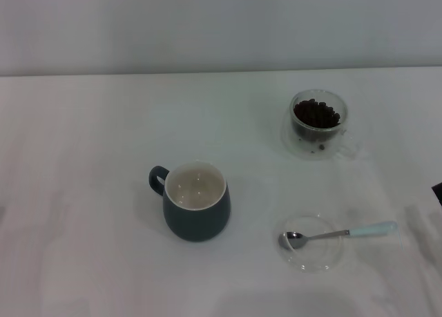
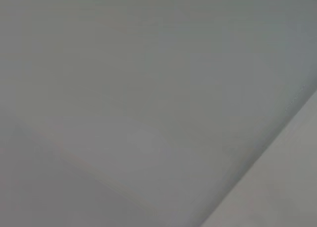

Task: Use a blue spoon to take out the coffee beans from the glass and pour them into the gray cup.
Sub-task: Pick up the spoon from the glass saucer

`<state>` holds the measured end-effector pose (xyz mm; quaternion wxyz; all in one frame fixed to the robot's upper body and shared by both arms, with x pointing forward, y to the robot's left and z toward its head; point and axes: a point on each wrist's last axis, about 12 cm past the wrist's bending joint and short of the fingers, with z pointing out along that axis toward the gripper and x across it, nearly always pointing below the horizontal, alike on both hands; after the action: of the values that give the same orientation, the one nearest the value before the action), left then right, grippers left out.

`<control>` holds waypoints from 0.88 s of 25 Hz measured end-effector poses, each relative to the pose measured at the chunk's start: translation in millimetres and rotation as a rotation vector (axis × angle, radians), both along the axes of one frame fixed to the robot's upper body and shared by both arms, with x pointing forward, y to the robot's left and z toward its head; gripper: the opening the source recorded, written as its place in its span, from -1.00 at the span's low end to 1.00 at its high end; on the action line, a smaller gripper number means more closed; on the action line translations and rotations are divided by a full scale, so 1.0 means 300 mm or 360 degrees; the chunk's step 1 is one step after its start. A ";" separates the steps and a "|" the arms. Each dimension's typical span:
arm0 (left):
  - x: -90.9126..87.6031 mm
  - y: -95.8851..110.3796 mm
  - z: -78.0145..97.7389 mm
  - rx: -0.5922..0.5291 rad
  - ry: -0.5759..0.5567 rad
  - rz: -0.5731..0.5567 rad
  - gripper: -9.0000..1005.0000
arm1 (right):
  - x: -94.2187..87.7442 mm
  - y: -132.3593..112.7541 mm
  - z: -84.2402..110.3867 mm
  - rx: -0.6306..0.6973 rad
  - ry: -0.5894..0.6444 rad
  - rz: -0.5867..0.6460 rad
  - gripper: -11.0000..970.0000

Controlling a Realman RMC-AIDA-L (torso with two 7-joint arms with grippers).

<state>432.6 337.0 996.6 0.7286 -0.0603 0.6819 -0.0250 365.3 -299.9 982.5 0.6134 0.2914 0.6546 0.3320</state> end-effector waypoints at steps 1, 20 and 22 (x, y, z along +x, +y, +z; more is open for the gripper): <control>0.001 0.000 0.000 0.0001 -0.0001 -0.0001 0.72 | 0.000 0.008 -0.002 -0.0001 0.0011 0.0003 0.70; 0.039 -0.013 0.014 0.0001 -0.0028 -0.0029 0.72 | 0.024 0.129 -0.047 -0.0018 0.0217 0.0162 0.55; 0.042 -0.014 0.015 0.0001 -0.0031 -0.0032 0.72 | 0.025 0.133 -0.047 -0.0016 0.0219 0.0179 0.54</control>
<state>445.2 332.7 1001.1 0.7350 -0.0530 0.6752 -0.0328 372.9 -260.1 968.4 0.5488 0.2733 0.7123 0.3417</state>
